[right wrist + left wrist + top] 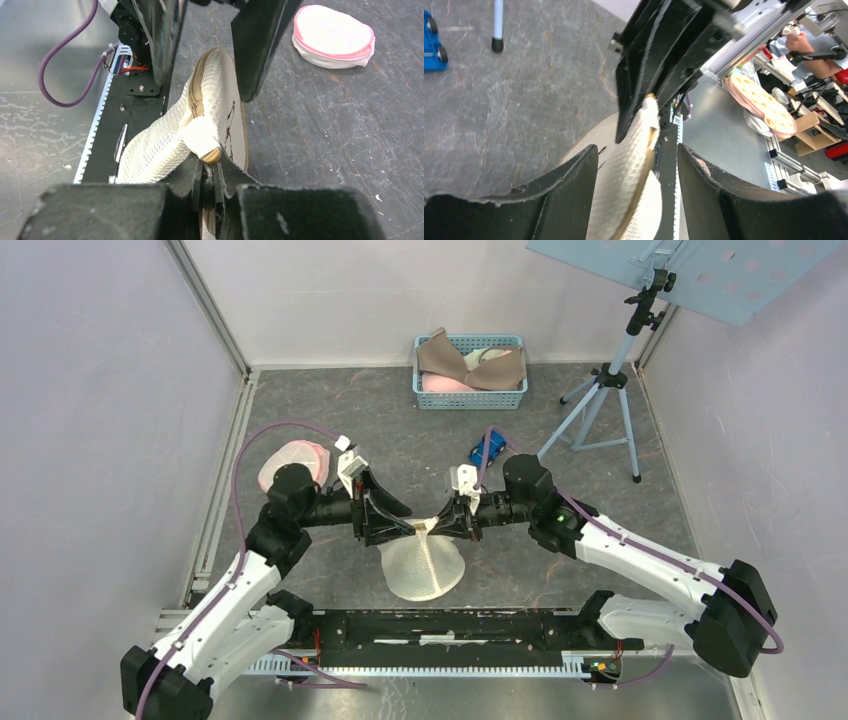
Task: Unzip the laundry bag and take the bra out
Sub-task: Adjust the laundry bag at the center of the board.
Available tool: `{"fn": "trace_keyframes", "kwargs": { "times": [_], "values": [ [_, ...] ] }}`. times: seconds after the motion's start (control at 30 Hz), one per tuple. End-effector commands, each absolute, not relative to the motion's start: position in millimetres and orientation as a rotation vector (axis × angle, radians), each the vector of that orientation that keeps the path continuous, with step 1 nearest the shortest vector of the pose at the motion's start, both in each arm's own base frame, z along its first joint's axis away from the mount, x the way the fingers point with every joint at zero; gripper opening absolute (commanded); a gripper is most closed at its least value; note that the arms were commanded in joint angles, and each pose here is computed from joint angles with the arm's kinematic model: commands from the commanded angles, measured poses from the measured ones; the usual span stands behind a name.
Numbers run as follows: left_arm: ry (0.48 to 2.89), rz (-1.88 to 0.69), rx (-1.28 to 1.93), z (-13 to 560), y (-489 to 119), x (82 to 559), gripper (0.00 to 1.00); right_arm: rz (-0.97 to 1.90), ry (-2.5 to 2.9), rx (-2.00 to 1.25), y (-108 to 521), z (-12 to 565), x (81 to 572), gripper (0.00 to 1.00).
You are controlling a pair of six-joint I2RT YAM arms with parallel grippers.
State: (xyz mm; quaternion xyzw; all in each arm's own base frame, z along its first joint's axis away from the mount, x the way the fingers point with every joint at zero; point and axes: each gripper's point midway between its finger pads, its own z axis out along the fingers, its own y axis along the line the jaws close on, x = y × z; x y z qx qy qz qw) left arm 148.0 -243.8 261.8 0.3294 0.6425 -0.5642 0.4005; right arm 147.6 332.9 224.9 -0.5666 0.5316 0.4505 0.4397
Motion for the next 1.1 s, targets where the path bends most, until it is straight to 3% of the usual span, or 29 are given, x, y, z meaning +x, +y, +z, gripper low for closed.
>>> {"fn": "trace_keyframes", "kwargs": {
  "times": [0.0, 0.3, 0.73, 1.07],
  "values": [
    [1.662, -1.327, 0.866, 250, -244, 159, 0.66, 1.182, 1.249, -1.34, 338, 253, 145, 0.0],
    [1.722, -1.309, 0.789, 246, -260, 173, 0.58, 1.216, 1.229, -1.344, 340, 256, 141, 0.0],
    [1.698, -1.53, 0.593, 260, -261, 168, 0.48, 1.183, 1.213, -1.394, 336, 246, 138, 0.0],
    [1.696, -1.558, 0.587, 263, -262, 169, 0.49, 1.179, 1.208, -1.384, 336, 248, 139, 0.0]
  ]
}}
